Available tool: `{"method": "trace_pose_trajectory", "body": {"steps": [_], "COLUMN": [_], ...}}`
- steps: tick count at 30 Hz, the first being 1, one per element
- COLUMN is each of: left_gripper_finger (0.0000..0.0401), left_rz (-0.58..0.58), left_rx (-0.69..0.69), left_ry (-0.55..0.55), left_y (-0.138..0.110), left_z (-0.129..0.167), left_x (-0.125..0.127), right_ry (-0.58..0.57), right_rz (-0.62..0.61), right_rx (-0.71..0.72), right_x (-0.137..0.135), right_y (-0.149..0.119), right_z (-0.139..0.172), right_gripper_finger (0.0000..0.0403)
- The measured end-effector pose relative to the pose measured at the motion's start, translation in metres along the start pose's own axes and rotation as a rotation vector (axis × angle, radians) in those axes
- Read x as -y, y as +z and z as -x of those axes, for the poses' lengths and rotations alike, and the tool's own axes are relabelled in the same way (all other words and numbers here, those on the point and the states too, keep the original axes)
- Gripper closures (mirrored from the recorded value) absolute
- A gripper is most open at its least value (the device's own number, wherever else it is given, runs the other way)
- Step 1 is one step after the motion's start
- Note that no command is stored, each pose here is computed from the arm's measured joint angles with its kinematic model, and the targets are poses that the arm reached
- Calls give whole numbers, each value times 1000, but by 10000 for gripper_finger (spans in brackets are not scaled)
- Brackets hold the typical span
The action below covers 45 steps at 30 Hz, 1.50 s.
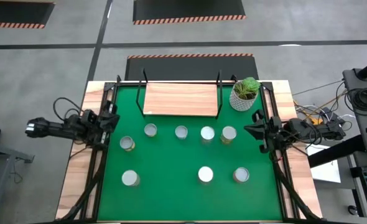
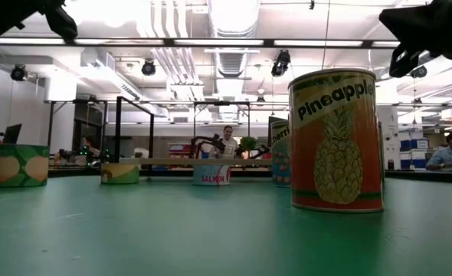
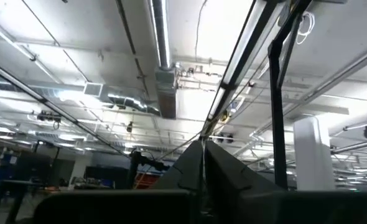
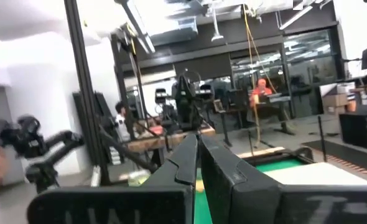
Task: Pick and place cans onto a shelf
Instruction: Put the canned salmon good on the shelf
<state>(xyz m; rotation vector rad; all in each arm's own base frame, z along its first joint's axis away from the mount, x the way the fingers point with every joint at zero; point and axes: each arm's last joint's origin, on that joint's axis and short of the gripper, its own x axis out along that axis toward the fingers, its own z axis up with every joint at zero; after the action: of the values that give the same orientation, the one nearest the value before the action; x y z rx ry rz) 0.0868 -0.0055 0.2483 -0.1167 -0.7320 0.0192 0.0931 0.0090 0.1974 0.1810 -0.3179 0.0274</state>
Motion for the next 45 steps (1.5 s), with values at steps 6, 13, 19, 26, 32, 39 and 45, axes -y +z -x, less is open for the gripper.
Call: {"method": "trace_pose_trajectory", "body": {"steps": [6, 13, 19, 26, 32, 39, 45], "left_gripper_finger": [401, 401, 401, 401, 401, 401, 401], "left_rz": [-5, -31, -22, -3, -64, -118, -137], "left_rx": [-59, -173, -410, -873, -1228, -1426, -1498], "left_ry": [27, 170, 180, 271, 325, 319, 322], "left_y": [-10, -18, -29, -51, -78, -114, -147], "left_z": [-5, -36, -87, -133, -148, -151, -148], "left_x": [0, 0, 7, 13, 16, 19, 17], "right_ry": [-23, -118, -175, -194, -211, -211, -249], "right_rz": [-68, 23, 143, 296, 428, 511, 561], "right_rx": [87, 207, 222, 226, 228, 160, 138], "right_x": [0, 1, -2, -10, -14, -17, -16], "right_y": [8, 18, 38, 71, 90, 93, 92], "right_z": [0, -5, -18, -40, -54, -68, -70], "right_gripper_finger": [392, 392, 392, 392, 392, 392, 392]}}
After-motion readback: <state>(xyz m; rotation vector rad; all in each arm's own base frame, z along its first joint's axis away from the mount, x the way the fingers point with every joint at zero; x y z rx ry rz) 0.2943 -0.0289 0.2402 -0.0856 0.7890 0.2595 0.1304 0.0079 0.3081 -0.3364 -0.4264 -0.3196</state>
